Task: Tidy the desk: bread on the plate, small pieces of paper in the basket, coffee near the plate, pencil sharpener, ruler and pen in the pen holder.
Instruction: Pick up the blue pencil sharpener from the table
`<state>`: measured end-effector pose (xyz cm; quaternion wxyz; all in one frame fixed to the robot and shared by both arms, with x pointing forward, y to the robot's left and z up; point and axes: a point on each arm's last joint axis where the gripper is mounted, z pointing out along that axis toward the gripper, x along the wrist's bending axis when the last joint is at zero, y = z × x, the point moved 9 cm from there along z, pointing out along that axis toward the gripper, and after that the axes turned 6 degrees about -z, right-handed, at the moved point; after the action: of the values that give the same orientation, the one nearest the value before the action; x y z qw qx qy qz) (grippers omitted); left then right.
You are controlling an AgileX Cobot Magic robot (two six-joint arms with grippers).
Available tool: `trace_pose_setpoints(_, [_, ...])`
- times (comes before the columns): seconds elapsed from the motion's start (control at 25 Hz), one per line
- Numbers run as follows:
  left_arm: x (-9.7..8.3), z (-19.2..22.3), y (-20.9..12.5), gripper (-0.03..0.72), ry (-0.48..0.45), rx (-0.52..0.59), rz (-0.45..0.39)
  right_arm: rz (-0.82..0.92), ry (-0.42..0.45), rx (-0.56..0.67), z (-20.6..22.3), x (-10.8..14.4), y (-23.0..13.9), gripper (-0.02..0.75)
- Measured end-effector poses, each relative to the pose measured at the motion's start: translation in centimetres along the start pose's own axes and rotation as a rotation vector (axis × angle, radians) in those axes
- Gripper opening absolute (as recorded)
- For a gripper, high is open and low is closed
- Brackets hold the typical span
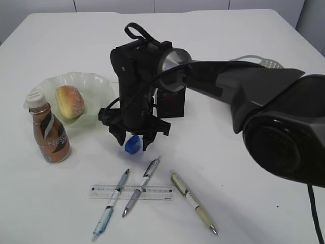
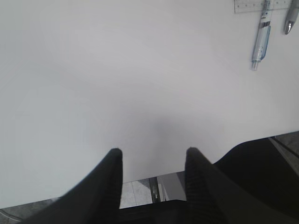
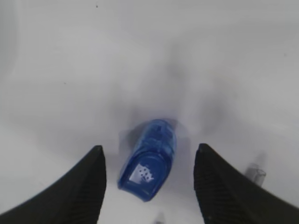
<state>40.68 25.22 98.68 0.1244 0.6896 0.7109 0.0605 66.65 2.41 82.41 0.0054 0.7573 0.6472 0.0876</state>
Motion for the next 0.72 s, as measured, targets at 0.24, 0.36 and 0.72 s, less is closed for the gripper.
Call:
trace_pose_setpoints(0.24, [0.03,0.0,0.01,0.314,0.002,-0.001,0.001,0.006,-0.004,0.025,0.52,-0.06,-0.45,0.469])
trace_pose_setpoints(0.36, [0.03,0.0,0.01,0.311,0.002,-0.001,0.001,0.006,-0.004,0.025,0.52,-0.06,-0.45,0.47])
trace_pose_setpoints(0.72, [0.03,0.0,0.01,0.308,0.002,-0.001,0.001,0.005,-0.006,0.023,0.52,-0.1,-0.41,0.435])
